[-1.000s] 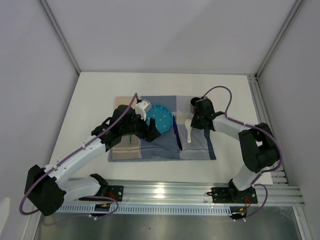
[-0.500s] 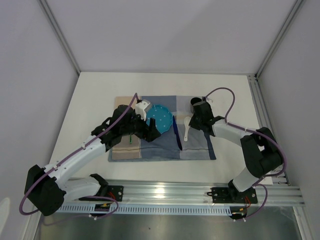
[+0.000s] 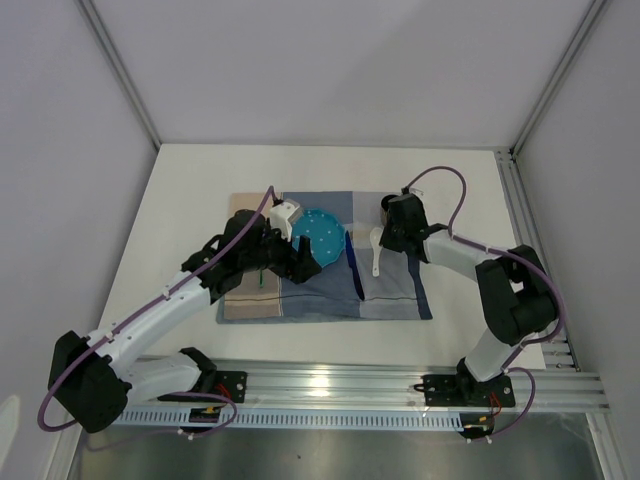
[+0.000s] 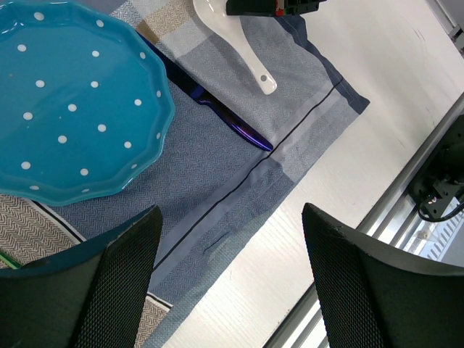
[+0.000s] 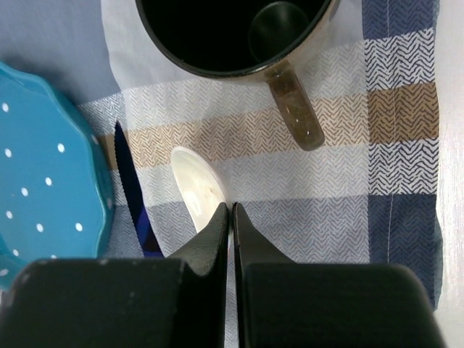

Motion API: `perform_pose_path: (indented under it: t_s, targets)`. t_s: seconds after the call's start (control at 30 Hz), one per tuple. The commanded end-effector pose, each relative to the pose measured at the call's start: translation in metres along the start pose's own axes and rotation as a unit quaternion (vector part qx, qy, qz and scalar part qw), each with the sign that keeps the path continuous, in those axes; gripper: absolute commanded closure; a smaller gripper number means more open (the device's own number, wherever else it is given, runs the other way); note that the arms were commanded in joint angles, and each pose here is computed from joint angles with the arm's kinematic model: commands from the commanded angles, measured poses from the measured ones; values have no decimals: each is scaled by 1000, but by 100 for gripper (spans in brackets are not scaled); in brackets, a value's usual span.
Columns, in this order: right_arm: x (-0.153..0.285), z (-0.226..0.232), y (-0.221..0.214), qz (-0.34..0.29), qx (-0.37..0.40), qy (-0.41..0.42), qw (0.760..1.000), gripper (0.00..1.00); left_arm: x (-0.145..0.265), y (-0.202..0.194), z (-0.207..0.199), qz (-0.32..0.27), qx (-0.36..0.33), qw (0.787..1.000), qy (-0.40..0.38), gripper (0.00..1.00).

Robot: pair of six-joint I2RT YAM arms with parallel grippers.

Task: Set the dinner table for one person
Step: Place the spoon on the napkin.

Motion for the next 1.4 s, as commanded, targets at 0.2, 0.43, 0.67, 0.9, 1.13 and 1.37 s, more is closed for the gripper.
perform_pose_path:
  t_s: [0.2, 0.43, 0.67, 0.9, 1.13, 1.37]
  targets:
    - [-2, 3, 10, 7, 35, 13, 999, 100, 2, 8, -6, -19, -17, 1000, -15, 18]
    - [-9, -9, 10, 12, 30, -1, 999, 100, 2, 7, -6, -18, -17, 1000, -14, 18]
    - [-13, -12, 10, 18, 25, -4, 1000, 88, 2, 8, -5, -18, -17, 1000, -13, 18]
    - [3, -8, 26, -14, 23, -5, 1000, 66, 1, 7, -5, -16, -18, 1000, -13, 18]
    - [45, 28, 54, -65, 36, 52, 996, 65, 0, 7, -5, -14, -16, 1000, -14, 18]
    - [29, 51, 6, 36, 33, 129, 990, 67, -2, 7, -6, -13, -13, 1000, -17, 18]
Point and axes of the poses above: each gripper's point midway between its finger pads, its own x axis back along the fingers, its own z axis along the line the jaws close on, y = z × x, the point moved 1 cm from there along x, back along the fingers, and after that the axes turned 14 degrees about -x, right-handed, at the moved point
